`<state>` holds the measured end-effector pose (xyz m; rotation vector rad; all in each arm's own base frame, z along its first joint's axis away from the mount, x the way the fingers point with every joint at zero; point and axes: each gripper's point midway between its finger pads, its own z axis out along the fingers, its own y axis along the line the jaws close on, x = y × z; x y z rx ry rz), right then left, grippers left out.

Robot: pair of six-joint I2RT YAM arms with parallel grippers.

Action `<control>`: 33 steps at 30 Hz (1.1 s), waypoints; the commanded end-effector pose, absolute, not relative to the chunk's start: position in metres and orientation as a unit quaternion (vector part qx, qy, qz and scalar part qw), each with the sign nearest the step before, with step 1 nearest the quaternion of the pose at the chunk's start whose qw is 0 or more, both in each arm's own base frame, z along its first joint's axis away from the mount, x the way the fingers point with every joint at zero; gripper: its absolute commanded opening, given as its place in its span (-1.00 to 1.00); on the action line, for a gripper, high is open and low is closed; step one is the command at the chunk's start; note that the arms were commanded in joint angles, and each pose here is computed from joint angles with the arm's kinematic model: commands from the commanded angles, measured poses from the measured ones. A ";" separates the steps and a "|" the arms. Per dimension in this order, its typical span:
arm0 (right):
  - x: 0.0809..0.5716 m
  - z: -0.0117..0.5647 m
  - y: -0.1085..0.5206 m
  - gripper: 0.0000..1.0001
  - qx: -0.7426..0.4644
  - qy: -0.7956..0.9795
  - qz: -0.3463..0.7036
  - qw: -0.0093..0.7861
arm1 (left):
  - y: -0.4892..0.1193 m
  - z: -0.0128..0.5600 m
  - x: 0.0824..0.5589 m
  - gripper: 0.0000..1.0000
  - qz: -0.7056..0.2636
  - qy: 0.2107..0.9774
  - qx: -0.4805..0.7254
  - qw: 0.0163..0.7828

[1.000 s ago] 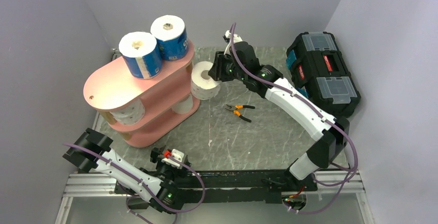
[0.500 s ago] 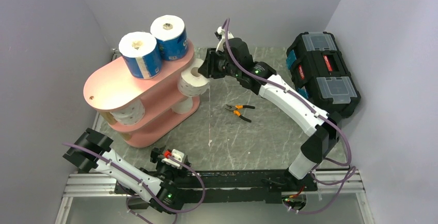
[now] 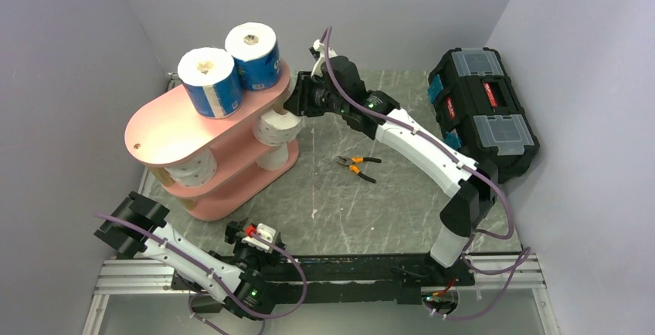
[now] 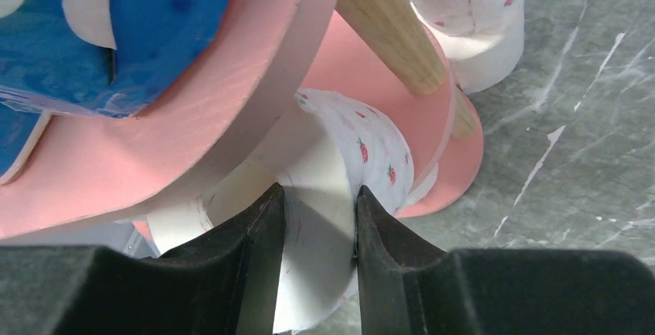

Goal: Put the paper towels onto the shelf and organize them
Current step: Place the paper towel on the shelf.

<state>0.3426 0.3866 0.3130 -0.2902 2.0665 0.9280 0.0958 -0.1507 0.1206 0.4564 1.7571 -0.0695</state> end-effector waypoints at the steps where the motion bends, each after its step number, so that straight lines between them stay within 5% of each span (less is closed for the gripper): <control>1: 0.342 0.366 0.407 -0.53 -0.111 0.773 0.431 0.451 | -0.162 0.123 0.091 0.98 -0.103 0.777 0.114 0.610; 16: 0.334 0.360 0.417 0.16 -0.120 0.773 0.446 0.434 | -0.164 0.123 0.090 0.98 -0.100 0.776 0.118 0.611; 33: 0.328 0.359 0.412 0.49 -0.123 0.770 0.446 0.438 | -0.164 0.124 0.090 0.98 -0.099 0.775 0.121 0.612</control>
